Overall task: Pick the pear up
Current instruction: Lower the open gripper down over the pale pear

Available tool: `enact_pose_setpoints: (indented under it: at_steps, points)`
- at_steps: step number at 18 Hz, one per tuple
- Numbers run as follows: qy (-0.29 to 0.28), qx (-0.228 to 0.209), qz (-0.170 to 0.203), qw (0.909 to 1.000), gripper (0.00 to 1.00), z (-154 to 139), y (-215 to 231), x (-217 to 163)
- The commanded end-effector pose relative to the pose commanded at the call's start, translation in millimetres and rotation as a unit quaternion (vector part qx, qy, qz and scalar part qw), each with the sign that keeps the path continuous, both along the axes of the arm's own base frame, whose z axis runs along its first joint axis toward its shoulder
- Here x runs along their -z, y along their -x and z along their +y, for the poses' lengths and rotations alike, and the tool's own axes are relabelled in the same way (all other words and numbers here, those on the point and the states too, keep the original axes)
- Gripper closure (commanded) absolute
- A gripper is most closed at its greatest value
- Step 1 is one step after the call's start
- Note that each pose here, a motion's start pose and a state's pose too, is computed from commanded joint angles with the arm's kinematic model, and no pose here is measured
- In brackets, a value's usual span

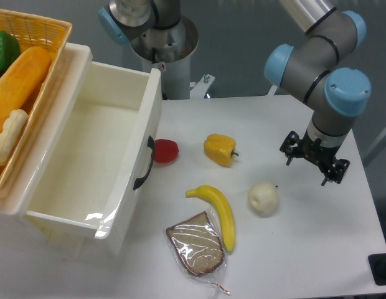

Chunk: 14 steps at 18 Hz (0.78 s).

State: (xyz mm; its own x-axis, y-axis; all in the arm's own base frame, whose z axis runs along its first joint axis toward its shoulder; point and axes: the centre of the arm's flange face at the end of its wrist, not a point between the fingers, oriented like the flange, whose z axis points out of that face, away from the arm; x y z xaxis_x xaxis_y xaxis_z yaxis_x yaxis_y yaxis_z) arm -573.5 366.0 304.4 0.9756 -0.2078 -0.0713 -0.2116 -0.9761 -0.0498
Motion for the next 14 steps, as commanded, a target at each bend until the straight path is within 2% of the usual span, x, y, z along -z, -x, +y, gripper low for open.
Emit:
enact_pose_setpoints:
  at_steps: [3,7,14]
  points:
    - [0.001,-0.004,-0.003,1.0000,0.00,0.9,-0.6,2.9]
    - [0.012,-0.001,-0.038,0.9992,0.00,4.9,-16.5,46.9]
    - [0.002,0.016,-0.063,0.9979,0.00,25.6,-29.4,67.4]
